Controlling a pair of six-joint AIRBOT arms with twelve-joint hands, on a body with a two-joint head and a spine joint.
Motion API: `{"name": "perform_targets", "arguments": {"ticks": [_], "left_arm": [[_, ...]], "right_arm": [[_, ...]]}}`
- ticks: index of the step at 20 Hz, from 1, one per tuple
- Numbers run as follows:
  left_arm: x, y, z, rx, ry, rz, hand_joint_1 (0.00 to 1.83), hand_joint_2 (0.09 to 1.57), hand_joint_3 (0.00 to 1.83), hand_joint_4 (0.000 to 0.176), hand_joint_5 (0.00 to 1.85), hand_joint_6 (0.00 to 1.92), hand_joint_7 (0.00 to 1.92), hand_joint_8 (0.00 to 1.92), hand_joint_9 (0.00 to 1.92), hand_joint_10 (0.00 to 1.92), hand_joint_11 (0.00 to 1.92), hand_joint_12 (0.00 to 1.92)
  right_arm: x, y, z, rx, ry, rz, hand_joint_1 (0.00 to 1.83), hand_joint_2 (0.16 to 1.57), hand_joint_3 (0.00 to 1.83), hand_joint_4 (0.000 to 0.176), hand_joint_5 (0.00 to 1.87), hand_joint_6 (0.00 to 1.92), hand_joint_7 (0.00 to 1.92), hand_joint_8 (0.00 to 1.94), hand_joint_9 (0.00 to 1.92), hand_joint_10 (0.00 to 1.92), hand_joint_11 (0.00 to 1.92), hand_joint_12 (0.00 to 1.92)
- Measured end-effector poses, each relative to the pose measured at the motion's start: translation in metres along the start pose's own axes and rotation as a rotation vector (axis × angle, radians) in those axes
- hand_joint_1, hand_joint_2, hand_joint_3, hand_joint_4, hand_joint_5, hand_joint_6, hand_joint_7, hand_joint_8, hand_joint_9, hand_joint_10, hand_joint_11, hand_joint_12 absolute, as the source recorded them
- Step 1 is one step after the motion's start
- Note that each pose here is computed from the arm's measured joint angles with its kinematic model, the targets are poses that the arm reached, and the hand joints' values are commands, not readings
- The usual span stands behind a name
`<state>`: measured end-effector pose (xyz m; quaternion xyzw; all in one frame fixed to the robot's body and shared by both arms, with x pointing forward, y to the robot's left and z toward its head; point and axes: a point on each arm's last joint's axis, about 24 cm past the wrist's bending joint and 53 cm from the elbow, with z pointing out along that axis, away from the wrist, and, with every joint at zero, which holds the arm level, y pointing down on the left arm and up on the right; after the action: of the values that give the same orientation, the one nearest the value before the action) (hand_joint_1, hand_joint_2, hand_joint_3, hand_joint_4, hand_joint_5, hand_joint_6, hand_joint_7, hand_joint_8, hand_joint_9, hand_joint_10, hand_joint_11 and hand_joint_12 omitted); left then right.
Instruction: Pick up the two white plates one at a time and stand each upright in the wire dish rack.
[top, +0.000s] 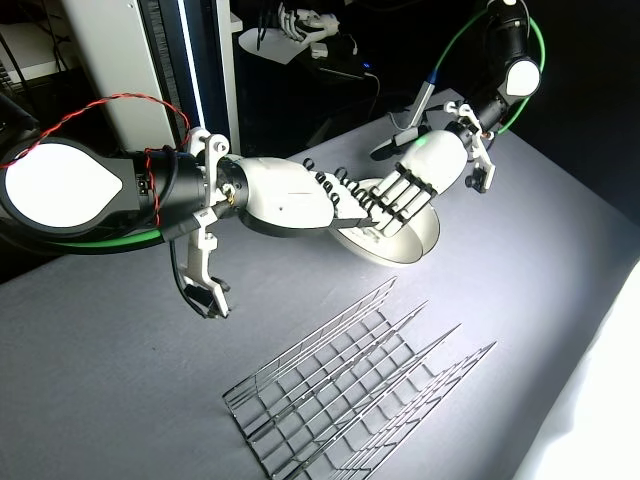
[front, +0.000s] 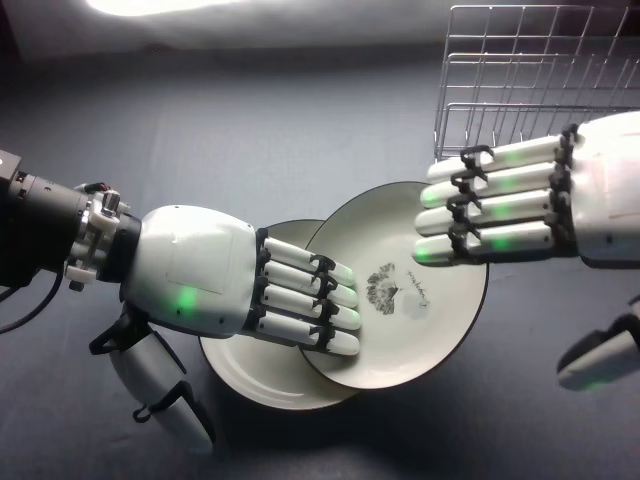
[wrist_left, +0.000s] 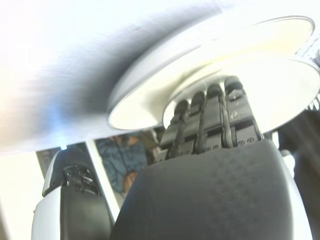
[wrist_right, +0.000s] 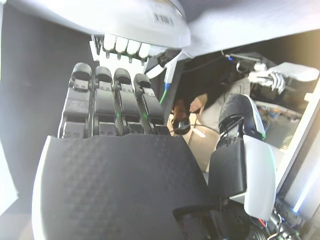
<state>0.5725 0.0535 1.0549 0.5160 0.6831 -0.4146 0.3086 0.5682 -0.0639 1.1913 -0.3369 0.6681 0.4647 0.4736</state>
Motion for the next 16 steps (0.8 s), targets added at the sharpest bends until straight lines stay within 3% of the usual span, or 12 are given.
{"name": "perform_targets", "arguments": {"ticks": [3,6,9,10,11,12,14,15,16], "left_arm": [[-0.002,0.000,0.002,0.002,0.001,0.007,0.00,1.02,0.00,0.000,0.00,0.00,0.00,0.00,0.00,0.00,0.00,0.00],[-0.003,0.000,0.002,0.001,0.000,0.009,0.00,1.01,0.00,0.000,0.00,0.00,0.00,0.00,0.00,0.00,0.00,0.00],[-0.003,0.000,0.002,0.001,0.000,0.008,0.00,1.01,0.00,0.000,0.00,0.00,0.00,0.00,0.00,0.00,0.00,0.00],[-0.003,0.000,0.002,0.001,0.000,0.008,0.00,1.03,0.01,0.000,0.02,0.01,0.00,0.00,0.00,0.00,0.00,0.00],[-0.003,0.000,0.002,0.001,0.001,0.009,0.00,1.03,0.01,0.000,0.02,0.01,0.00,0.00,0.00,0.00,0.00,0.00],[-0.003,0.000,0.002,0.001,0.000,0.008,0.00,1.03,0.01,0.000,0.03,0.01,0.01,0.00,0.00,0.00,0.01,0.01],[-0.003,0.001,0.001,-0.001,0.000,0.008,0.00,1.03,0.01,0.000,0.03,0.01,0.00,0.00,0.00,0.00,0.02,0.01],[-0.003,0.001,0.001,0.000,0.000,0.008,0.00,1.03,0.01,0.000,0.02,0.00,0.00,0.00,0.00,0.00,0.01,0.01],[-0.003,0.001,0.001,0.000,0.000,0.008,0.00,1.02,0.00,0.000,0.03,0.01,0.01,0.00,0.00,0.00,0.02,0.01]], "right_arm": [[0.005,0.001,0.004,-0.005,0.016,-0.012,0.41,1.08,0.00,0.000,0.00,0.00,0.00,0.00,0.00,0.00,0.00,0.00],[0.005,0.000,0.008,-0.010,0.013,-0.011,0.89,1.06,0.00,0.000,0.00,0.00,0.00,0.00,0.00,0.00,0.01,0.01],[0.004,-0.008,0.010,0.010,0.011,-0.007,0.93,1.10,0.00,0.000,0.00,0.00,0.00,0.00,0.00,0.00,0.00,0.00],[0.005,-0.009,0.010,0.013,0.012,-0.007,1.08,1.07,0.01,0.000,0.00,0.00,0.00,0.00,0.00,0.00,0.00,0.25],[0.005,-0.009,0.011,0.013,0.014,-0.006,1.08,1.07,0.01,0.000,0.00,0.00,0.00,0.00,0.00,0.00,0.00,0.25],[0.006,-0.008,0.013,0.010,0.014,-0.004,1.30,1.19,0.04,0.000,0.00,0.00,0.00,0.00,0.00,0.00,0.00,0.32],[0.008,-0.005,0.018,0.000,0.017,0.000,1.38,1.25,0.02,0.000,0.00,0.00,0.00,0.00,0.00,0.00,0.00,0.35],[0.009,-0.005,0.019,-0.001,0.017,0.003,1.42,1.28,0.02,0.000,0.00,0.00,0.00,0.00,0.00,0.00,0.00,0.20],[0.009,-0.005,0.020,0.001,0.018,0.004,1.47,1.29,0.02,0.000,0.00,0.00,0.00,0.00,0.00,0.00,0.00,0.25]]}}
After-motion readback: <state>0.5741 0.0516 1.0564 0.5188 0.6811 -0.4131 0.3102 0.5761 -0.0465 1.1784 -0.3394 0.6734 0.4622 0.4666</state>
